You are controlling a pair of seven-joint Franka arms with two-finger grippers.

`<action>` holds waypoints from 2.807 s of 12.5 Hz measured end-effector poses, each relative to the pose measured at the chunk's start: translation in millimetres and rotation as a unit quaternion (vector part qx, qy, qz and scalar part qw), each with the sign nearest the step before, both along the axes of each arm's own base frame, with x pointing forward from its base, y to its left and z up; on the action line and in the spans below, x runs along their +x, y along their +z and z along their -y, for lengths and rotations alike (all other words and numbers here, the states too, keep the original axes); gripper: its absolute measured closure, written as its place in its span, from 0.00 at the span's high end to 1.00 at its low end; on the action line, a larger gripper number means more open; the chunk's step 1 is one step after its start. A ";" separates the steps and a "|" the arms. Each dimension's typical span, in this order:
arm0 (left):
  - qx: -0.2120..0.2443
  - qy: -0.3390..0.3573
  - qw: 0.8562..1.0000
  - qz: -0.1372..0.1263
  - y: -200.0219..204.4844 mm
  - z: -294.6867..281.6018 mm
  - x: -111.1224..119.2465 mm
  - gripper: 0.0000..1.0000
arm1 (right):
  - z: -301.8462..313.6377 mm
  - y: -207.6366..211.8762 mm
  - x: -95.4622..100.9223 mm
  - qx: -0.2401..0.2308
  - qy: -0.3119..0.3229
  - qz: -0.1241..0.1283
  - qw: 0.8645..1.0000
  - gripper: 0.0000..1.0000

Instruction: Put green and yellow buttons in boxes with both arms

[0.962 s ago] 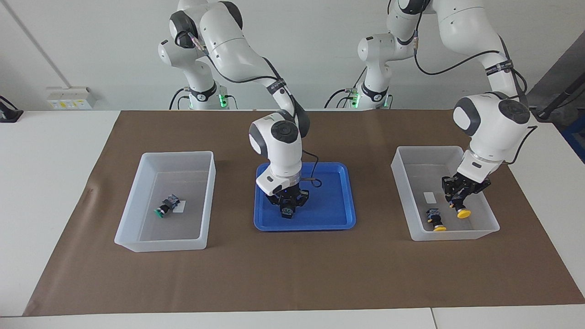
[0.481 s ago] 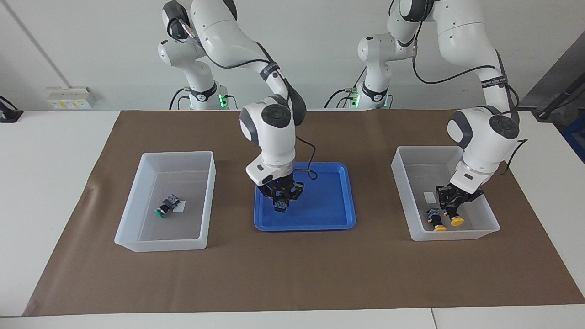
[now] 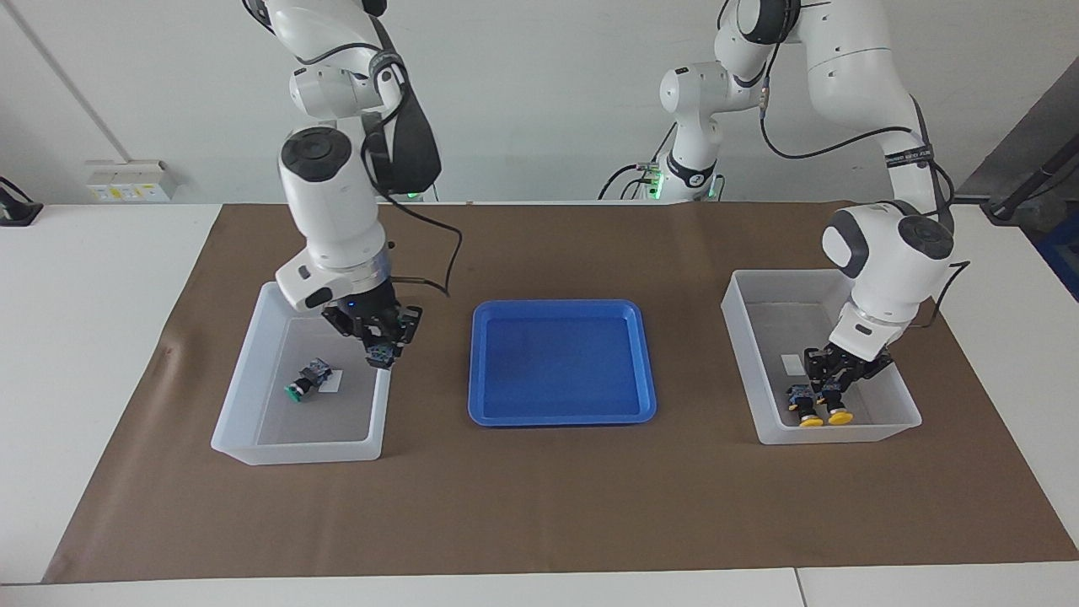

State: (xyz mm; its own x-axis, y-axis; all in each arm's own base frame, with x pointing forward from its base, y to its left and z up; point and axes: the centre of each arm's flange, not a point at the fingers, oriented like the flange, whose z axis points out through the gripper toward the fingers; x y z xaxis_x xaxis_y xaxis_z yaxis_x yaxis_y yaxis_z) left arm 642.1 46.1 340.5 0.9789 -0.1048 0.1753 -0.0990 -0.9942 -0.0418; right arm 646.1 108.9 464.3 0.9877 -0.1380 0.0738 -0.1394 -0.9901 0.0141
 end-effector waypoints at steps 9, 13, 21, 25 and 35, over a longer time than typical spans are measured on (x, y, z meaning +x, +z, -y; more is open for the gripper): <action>0.000 -0.016 1.000 0.018 61.4 19.6 -4.9 1.00 | 84.4 -124.1 -37.8 -0.003 0.043 0.035 0.998 0.49; 0.001 -0.044 0.999 0.010 126.9 56.8 -29.9 1.00 | 84.2 -118.9 -38.6 0.006 0.035 0.040 0.999 1.00; 0.003 -0.063 0.998 0.003 234.7 82.2 -93.2 1.00 | 82.3 32.6 -64.6 0.027 -0.023 0.032 0.999 1.00; -0.005 -0.054 0.998 -0.020 281.1 75.2 -89.3 1.00 | 104.1 104.1 -93.9 0.027 -0.028 -0.012 0.999 1.00; -0.017 -0.049 0.997 -0.060 289.9 71.8 -87.3 1.00 | 152.3 178.2 -112.0 0.016 -0.025 -0.010 1.000 1.00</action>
State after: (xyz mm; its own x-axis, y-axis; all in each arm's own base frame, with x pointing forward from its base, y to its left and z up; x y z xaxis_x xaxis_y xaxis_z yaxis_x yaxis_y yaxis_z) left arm 554.8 -25.7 630.4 0.9783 -0.1974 0.0626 -0.1984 -0.9801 0.0096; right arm 534.1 -43.4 642.5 0.9808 -0.1886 0.0490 -0.1882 -0.9820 -0.0134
